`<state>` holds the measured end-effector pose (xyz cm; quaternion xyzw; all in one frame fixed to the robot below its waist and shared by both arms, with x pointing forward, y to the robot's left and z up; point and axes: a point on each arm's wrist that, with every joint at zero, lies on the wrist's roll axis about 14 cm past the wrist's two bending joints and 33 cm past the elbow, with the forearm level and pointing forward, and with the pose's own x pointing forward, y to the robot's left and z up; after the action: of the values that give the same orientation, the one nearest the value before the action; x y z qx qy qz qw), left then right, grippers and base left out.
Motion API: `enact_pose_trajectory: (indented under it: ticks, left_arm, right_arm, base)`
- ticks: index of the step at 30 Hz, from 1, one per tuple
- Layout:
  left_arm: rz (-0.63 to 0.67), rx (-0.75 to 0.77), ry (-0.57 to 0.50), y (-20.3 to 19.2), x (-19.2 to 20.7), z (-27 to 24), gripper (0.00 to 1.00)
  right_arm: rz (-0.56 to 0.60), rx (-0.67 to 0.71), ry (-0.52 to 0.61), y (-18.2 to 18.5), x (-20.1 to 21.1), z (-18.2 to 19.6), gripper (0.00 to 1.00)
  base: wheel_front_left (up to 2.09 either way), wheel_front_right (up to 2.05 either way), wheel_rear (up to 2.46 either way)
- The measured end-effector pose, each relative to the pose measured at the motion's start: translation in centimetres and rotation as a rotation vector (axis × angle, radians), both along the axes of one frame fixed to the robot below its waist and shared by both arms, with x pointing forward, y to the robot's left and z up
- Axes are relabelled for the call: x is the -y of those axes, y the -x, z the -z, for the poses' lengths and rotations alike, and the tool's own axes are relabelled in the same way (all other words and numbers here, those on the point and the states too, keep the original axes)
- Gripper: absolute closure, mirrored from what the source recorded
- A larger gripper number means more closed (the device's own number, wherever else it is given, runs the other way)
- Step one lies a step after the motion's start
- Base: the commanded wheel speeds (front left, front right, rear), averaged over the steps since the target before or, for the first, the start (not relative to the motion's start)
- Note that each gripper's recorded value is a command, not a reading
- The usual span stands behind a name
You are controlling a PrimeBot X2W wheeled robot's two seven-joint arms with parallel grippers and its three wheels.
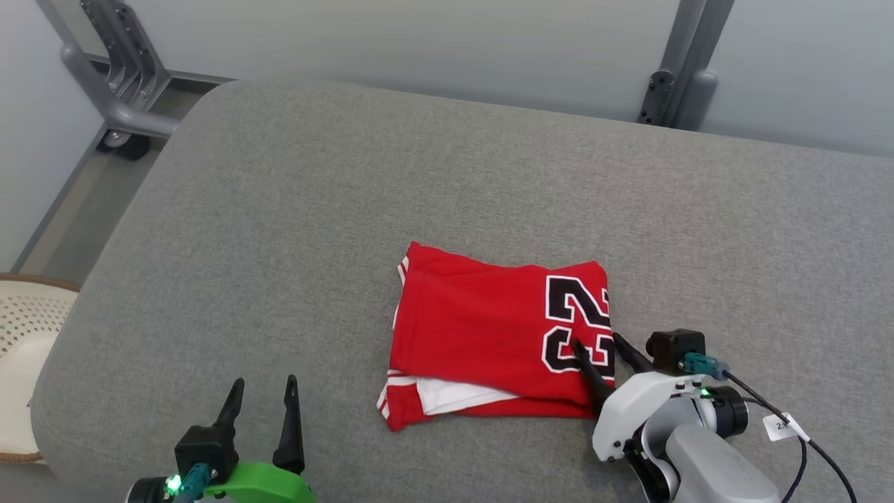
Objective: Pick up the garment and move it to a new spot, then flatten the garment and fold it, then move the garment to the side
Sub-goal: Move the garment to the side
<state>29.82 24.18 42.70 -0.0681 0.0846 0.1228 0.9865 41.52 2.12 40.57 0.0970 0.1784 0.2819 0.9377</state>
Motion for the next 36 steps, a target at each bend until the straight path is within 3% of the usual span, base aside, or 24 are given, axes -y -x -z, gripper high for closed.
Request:
enact_pose_trajectory:
  ticks: [1, 7, 16, 27, 36]
  left_arm:
    - [-0.009, -0.003, -0.001, 0.1, -0.2, 0.1, 0.00]
    - [0.007, -0.009, -0.002, -0.5, 0.1, 0.2, 0.00]
    - [0.152, 0.011, 0.004, -3.7, 3.9, -0.1, 0.00]
    - [0.450, 0.062, 0.022, -9.0, 13.3, -1.3, 0.00]
    - [0.687, 0.067, 0.047, -10.9, 21.7, -1.1, 0.00]
  right_arm:
    - [-0.004, -0.012, 0.006, 0.0, -0.1, 0.4, 1.00]
    - [0.040, -0.033, -0.012, -0.8, 0.7, 0.7, 1.00]
    - [0.208, 0.022, -0.023, -2.1, 6.5, -1.0, 1.00]
    - [0.482, 0.056, 0.003, 0.4, 17.1, -1.8, 1.00]
    - [0.694, 0.086, 0.025, 4.3, 24.7, -2.8, 1.00]
  base:
    - [0.00, 0.00, 0.00]
    - [0.00, 0.00, 0.00]
    - [0.00, 0.00, 0.00]
    - [0.00, 0.00, 0.00]
    - [0.00, 0.00, 0.00]
